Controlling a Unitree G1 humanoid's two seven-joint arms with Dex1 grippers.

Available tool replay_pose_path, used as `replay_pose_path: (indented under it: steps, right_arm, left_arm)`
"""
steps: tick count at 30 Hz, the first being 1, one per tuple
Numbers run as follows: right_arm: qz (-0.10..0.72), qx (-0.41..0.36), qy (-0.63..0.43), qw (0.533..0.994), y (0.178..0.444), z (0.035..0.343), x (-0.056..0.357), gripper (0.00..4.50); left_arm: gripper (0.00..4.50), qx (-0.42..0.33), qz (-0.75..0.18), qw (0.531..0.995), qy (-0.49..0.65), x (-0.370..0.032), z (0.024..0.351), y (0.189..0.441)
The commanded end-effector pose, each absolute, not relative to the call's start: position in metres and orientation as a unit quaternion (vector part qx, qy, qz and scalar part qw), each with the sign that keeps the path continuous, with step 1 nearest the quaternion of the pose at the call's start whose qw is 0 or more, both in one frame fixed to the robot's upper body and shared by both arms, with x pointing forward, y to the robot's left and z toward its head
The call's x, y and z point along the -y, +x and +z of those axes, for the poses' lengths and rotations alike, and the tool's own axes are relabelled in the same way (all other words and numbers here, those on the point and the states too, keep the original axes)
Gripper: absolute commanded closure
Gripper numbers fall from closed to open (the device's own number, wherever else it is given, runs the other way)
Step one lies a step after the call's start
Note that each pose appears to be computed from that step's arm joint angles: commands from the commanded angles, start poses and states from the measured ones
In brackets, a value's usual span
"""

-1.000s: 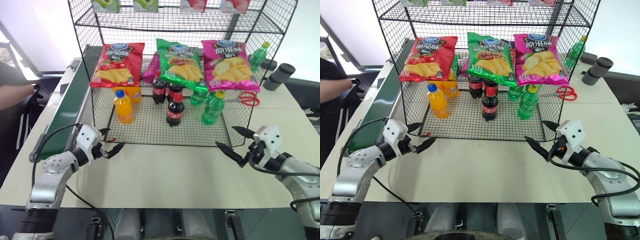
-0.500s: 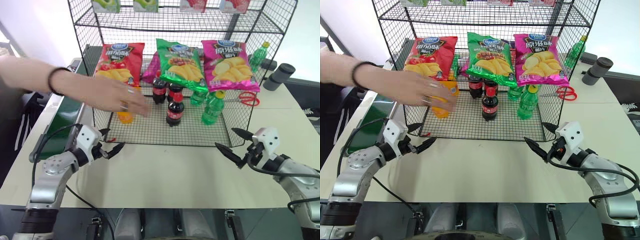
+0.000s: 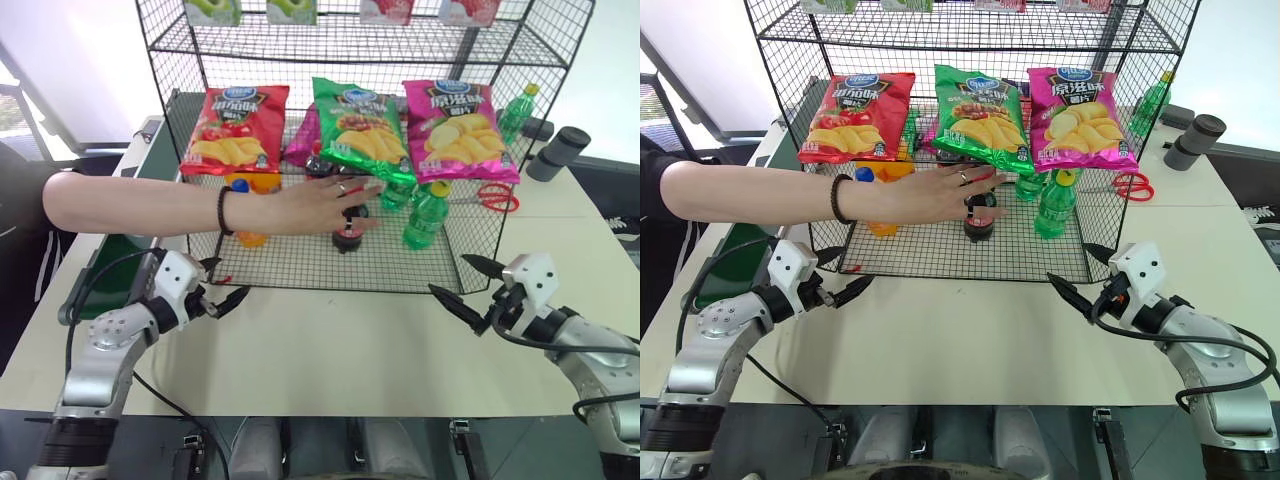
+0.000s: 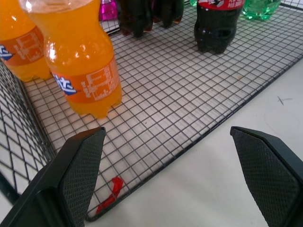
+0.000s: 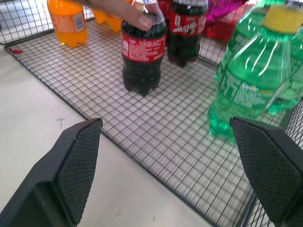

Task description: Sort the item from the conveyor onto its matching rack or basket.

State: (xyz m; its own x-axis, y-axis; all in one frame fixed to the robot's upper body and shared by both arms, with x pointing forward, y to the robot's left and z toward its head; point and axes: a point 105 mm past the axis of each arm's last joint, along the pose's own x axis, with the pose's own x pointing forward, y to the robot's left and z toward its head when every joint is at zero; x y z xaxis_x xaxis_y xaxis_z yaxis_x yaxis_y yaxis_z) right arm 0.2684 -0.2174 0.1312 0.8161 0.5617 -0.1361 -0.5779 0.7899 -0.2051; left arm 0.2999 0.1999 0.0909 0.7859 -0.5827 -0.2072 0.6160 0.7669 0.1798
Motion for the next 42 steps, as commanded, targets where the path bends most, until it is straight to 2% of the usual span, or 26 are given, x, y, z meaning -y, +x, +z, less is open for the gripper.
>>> replay_pose_path:
  steps: [1, 23, 37, 42]
  right_arm:
    - [0.300, -0.015, -0.124, 0.946, 0.270, 0.139, 0.215, 0.03]
    - [0.306, -0.018, -0.118, 0.944, 0.269, 0.137, 0.209, 0.03]
    - [0.325, -0.014, -0.117, 0.938, 0.280, 0.135, 0.203, 0.03]
    - [0.334, -0.011, -0.116, 0.935, 0.282, 0.137, 0.199, 0.03]
  left_arm:
    - [0.00, -0.048, -0.319, 0.938, 0.126, -0.199, 0.100, 0.304]
    - [0.00, -0.056, -0.309, 0.943, 0.108, -0.206, 0.101, 0.295]
    - [0.00, 0.010, -0.197, 0.980, 0.024, -0.257, 0.146, 0.293]
    - [0.00, 0.034, -0.104, 0.994, -0.008, -0.295, 0.152, 0.293]
